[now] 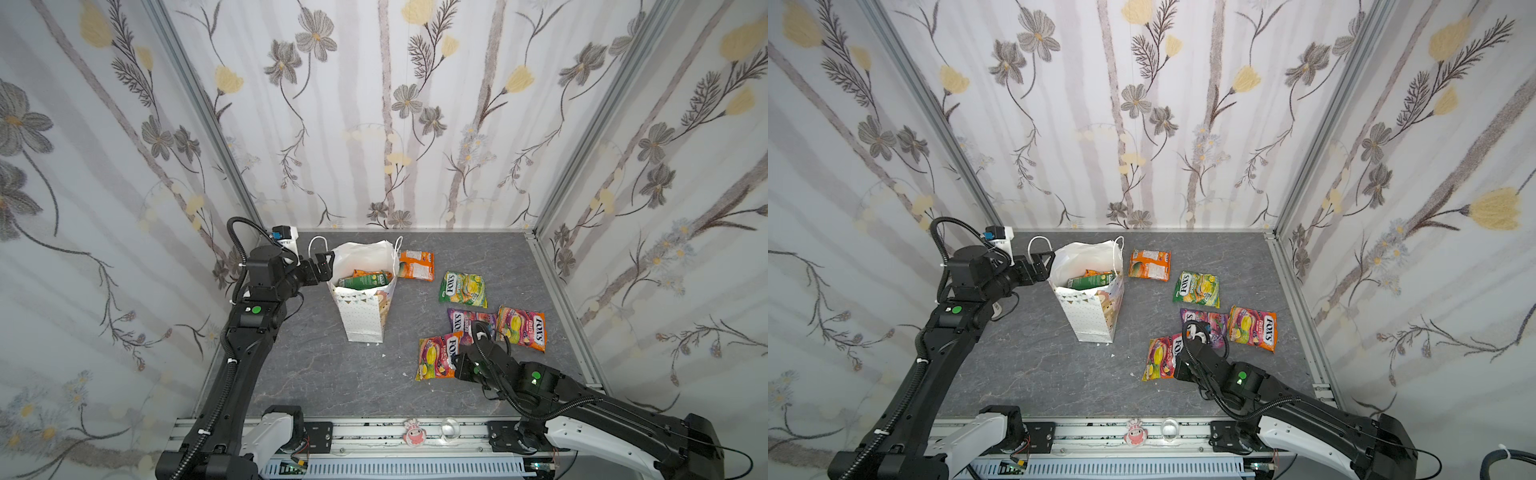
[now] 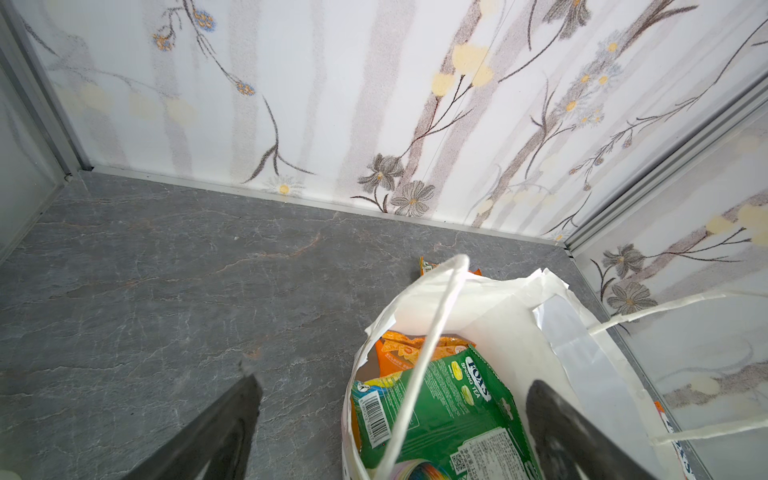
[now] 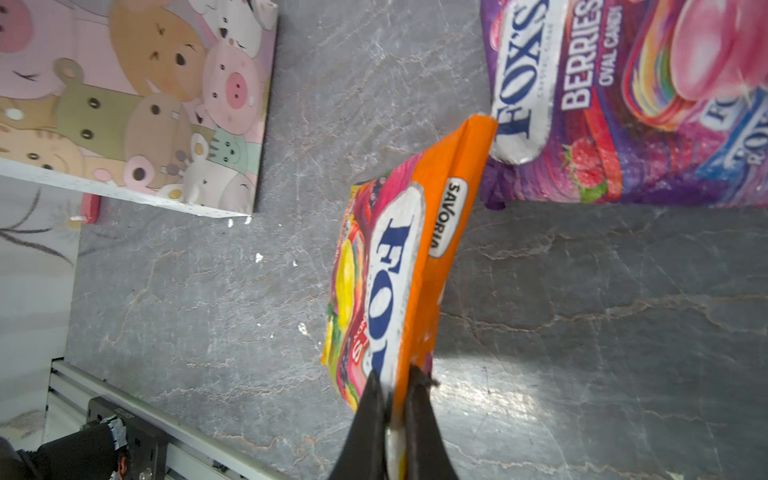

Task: Place the snacks into the paper bag
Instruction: 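Lift the fruits pack with the right gripper and carry it toward the bag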

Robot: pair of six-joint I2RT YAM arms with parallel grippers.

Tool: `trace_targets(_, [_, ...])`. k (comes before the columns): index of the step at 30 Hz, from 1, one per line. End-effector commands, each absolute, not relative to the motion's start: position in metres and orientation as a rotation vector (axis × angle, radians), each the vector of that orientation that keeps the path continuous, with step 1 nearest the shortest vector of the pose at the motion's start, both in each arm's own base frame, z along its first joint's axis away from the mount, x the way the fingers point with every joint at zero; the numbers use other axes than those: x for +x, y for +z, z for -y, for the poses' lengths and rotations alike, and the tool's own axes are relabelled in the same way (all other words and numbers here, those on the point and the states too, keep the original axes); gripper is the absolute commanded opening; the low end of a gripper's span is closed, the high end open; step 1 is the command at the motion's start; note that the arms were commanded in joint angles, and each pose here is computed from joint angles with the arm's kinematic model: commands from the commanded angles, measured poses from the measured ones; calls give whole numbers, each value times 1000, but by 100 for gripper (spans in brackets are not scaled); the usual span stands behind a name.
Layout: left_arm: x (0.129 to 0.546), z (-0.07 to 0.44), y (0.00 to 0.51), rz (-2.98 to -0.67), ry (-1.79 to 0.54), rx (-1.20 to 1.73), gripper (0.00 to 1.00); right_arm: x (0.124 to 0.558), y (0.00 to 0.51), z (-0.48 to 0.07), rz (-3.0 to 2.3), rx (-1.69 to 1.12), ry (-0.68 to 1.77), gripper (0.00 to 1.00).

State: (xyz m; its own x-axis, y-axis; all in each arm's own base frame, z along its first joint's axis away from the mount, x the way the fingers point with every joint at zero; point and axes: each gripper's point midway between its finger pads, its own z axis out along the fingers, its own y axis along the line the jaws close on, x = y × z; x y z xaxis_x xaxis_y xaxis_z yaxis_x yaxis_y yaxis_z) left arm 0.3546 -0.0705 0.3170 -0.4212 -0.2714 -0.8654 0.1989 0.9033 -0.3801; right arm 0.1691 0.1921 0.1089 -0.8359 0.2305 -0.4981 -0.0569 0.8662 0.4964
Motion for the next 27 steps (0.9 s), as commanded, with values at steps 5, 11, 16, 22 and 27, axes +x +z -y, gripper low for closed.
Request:
trace_targets(5, [354,65,327,-1899,-483,-55,100,186,169,-224,-2330,-24,787,0])
trace_targets(11, [354,64,327,-1901,-473,-55,100,194,211,-241,-2253,-121,820,0])
trace_targets(16, [355,59,326,-1906,-443,-63,100,197,253,-258,-2195,-228,855,0])
trace_targets(22, [354,59,327,-1901,-441,-67,100,197,284,-268,-2170,-334,842,0])
trace_targets(27, [355,62,325,-1911,-458,-61,100,195,307,-274,-2134,-394,865,0])
